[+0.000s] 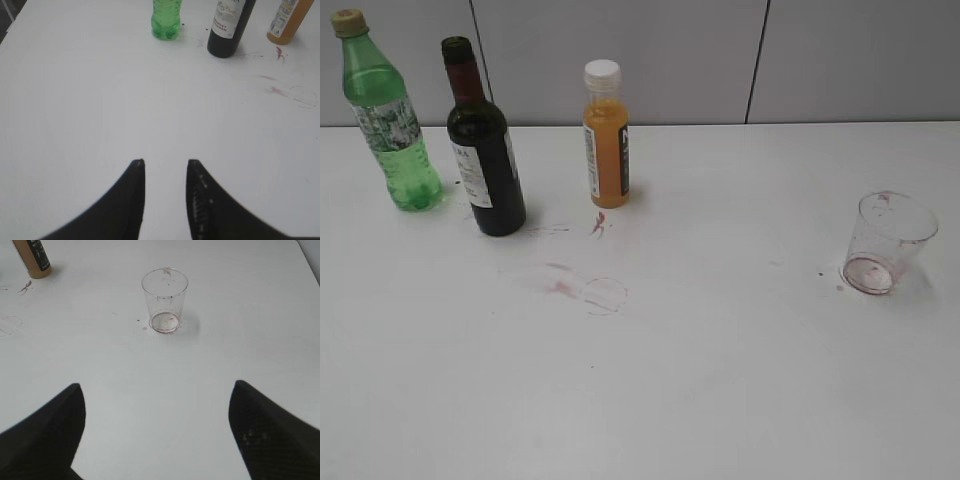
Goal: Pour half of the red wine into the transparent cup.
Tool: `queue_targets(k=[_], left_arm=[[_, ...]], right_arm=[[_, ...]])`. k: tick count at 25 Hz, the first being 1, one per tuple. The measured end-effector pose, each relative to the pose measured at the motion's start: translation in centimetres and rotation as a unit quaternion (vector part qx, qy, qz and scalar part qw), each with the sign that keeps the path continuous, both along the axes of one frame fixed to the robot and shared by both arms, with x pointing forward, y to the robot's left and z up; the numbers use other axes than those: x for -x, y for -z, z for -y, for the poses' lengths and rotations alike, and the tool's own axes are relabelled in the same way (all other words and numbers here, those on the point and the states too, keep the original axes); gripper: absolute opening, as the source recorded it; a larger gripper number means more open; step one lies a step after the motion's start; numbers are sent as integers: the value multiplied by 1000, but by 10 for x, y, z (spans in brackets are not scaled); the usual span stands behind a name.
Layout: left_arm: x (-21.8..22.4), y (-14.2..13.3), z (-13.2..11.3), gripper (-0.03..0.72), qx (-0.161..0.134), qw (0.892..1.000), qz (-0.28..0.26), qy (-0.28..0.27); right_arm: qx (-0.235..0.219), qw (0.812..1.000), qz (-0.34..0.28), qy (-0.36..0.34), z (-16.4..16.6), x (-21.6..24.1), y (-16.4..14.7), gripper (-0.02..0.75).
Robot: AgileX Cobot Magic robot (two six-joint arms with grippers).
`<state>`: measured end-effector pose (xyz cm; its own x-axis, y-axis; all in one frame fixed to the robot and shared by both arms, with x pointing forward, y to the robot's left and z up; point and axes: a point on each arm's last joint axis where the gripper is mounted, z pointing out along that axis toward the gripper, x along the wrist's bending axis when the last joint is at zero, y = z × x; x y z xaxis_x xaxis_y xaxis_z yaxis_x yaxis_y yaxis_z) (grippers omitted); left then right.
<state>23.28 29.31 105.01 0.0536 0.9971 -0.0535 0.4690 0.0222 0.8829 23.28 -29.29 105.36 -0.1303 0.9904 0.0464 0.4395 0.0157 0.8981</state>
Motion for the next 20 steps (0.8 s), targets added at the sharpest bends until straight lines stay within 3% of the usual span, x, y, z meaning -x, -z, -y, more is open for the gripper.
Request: queue_targets(k=[11,20], left_arm=[[0,0,0,210,0,1000,0,0],[0,0,0,210,0,1000,0,0]], right_arm=[[1,1000,3,0,0,0,-1,687],[-8,997,71,4,0,-8,-17,675]])
